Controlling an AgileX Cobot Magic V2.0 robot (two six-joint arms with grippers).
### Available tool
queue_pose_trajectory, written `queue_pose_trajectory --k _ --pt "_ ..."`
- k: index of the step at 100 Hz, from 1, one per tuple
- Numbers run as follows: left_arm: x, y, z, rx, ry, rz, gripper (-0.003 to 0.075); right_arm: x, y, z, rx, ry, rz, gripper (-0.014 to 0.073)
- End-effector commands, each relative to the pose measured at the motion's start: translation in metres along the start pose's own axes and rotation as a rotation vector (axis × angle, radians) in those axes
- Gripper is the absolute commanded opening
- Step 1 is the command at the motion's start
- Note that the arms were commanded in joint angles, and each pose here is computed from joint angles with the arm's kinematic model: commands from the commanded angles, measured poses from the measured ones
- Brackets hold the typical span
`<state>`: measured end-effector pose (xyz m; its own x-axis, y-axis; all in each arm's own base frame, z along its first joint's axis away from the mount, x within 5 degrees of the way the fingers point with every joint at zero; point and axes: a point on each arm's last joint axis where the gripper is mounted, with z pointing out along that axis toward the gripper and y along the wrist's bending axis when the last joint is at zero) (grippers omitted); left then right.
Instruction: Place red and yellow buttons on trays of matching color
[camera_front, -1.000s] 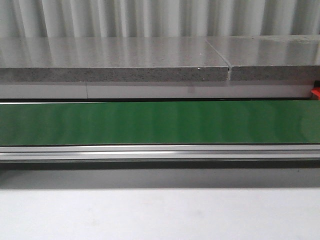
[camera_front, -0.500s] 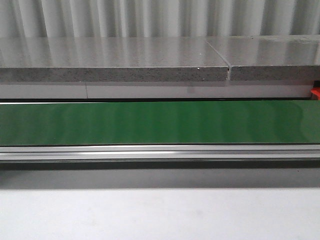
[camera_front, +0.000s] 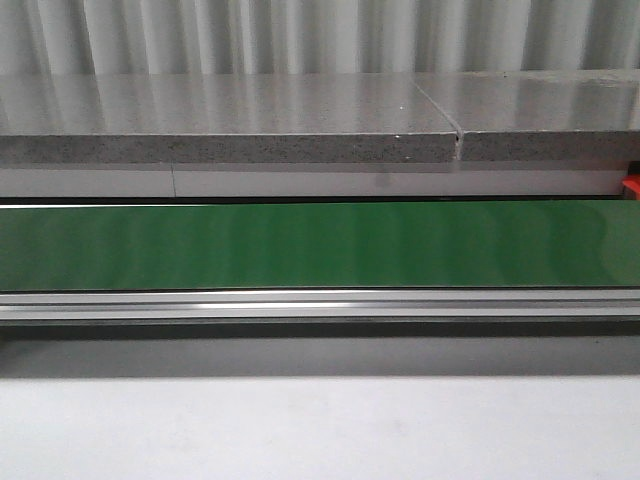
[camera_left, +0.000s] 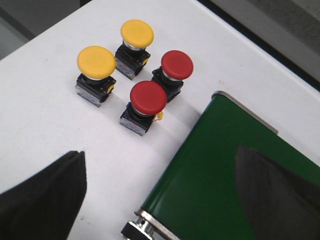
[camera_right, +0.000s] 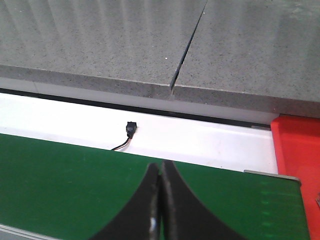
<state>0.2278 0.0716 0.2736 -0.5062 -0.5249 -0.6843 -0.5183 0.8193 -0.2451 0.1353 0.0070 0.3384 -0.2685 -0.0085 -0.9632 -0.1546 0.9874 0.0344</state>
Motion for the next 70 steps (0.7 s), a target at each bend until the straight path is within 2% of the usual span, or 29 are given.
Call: queue_pose_trajectory --k 1,39,70 --pt "-0.024 -0.008 0.009 0.029 -0.072 -0.026 0.0587 -0.012 -0.002 -0.004 0.028 -0.066 -0.005 -0.0068" --pt "-0.042 -0.015 0.082 -0.017 0.047 -0.022 0.0587 -0.012 -0.002 -0.004 0.028 -0.066 -0.005 -0.0068" --pt "-0.040 -0.015 0.115 -0.035 0.095 -0.021 0.0587 -0.012 -0.002 -0.004 0.028 -0.066 -0.005 -0.0068"
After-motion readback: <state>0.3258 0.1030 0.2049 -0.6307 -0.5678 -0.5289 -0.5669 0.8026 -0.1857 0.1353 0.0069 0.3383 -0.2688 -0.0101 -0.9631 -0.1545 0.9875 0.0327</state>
